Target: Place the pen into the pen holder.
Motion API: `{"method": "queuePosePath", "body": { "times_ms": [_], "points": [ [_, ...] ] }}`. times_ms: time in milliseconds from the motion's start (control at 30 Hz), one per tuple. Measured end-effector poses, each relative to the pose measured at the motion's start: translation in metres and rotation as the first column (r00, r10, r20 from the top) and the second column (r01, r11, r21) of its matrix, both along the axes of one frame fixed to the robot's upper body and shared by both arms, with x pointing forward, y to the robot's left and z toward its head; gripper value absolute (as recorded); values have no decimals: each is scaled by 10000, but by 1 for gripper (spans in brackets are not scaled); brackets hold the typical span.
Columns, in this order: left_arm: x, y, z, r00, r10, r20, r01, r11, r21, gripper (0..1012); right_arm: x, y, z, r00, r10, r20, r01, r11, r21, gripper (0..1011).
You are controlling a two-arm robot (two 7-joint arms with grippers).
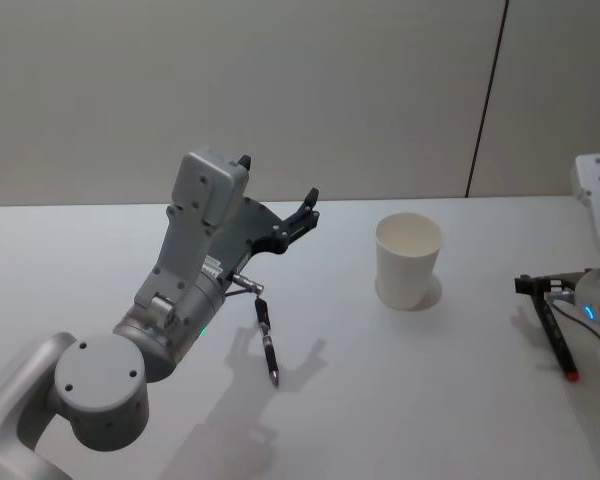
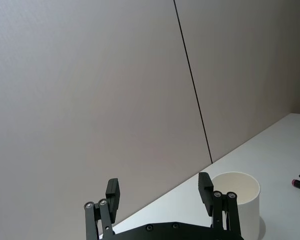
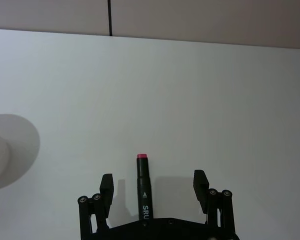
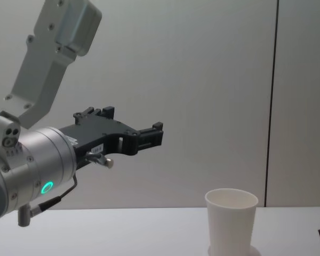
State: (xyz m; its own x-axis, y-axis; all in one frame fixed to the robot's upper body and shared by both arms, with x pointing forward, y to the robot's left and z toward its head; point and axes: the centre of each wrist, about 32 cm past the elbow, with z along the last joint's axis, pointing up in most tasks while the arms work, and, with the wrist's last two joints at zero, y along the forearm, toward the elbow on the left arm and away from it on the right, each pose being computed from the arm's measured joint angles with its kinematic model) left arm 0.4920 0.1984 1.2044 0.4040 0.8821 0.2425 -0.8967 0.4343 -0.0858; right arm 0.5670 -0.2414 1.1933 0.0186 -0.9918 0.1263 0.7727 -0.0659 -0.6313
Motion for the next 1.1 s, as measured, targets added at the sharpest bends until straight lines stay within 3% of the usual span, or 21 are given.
{"method": "queuePosePath", "body": {
  "times_ms": [567, 1100],
  "points": [
    [0, 0, 0, 10000, 0, 1, 0, 10000, 0, 1000, 199, -34, -154, 9979, -228, -613, 240, 9996, 180, 1002],
    [0, 0, 0, 10000, 0, 0, 0, 10000, 0, 1000, 282, -36, -279, 9963, -285, -815, 320, 9986, 423, 1002]
  ]
}}
